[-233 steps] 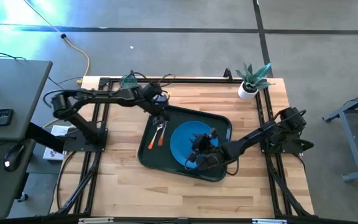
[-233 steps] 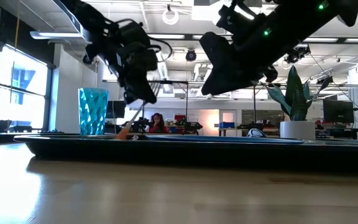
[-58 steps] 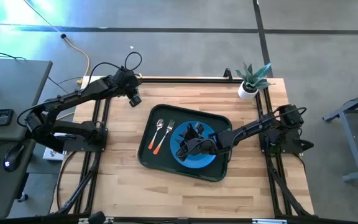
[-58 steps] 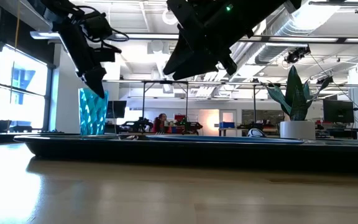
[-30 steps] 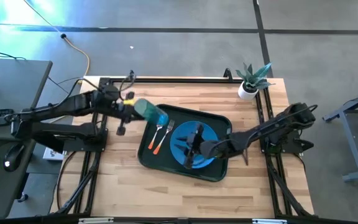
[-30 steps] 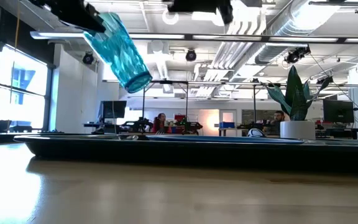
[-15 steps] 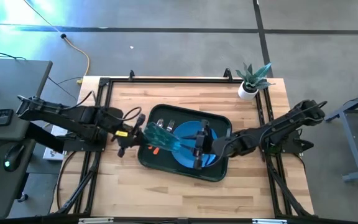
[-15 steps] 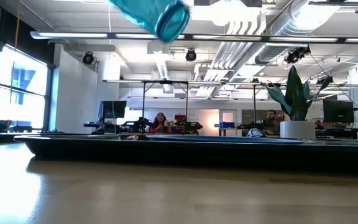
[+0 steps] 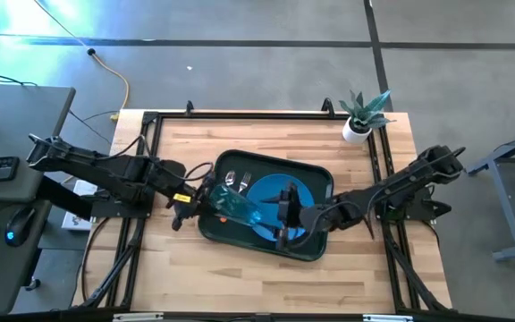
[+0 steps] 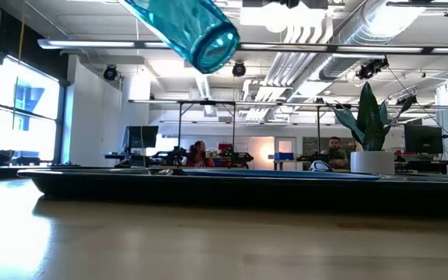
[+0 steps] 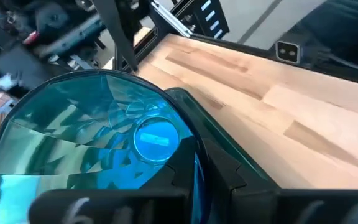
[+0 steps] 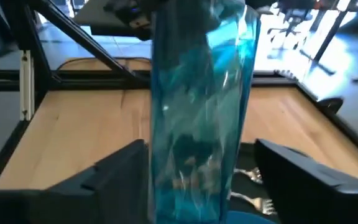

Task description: Pick and place plate/cup/fork/spoon on tray

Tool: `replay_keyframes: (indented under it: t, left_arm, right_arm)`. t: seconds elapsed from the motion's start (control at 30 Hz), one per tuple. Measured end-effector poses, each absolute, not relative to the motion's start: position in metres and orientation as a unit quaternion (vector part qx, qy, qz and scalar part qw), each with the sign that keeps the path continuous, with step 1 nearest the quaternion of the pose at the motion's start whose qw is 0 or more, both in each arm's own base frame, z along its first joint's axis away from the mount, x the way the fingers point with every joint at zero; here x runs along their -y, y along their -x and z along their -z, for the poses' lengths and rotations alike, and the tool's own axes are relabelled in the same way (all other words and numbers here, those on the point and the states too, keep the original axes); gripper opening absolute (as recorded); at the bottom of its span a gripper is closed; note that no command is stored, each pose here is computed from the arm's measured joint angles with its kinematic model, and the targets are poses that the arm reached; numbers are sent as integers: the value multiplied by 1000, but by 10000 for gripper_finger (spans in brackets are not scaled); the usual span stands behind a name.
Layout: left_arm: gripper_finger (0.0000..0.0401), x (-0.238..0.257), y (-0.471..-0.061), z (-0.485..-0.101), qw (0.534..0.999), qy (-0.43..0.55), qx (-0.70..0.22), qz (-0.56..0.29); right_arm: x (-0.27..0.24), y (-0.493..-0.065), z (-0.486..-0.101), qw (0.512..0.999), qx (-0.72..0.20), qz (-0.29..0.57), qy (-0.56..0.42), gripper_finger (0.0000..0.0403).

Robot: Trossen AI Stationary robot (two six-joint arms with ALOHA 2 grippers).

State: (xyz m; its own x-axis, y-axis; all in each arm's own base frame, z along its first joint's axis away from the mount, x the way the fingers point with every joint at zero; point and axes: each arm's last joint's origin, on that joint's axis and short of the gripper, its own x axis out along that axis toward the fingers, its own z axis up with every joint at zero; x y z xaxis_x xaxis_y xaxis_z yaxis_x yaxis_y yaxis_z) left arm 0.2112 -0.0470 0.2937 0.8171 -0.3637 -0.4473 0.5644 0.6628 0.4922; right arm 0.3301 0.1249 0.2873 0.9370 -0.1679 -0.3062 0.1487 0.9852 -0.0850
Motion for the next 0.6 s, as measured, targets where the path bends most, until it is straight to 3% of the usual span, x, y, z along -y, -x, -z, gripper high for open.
replay_keyframes:
  t: [0.27, 0.6]
  left_arm:
    - [10, 44, -233, -277, 888, -336, -179, 258]
    - [11, 43, -244, -282, 901, -341, -132, 235]
  right_arm:
    - [-85, -345, -286, 979, -174, 40, -95, 392]
    - [-66, -363, -260, 968, -217, 11, -122, 399]
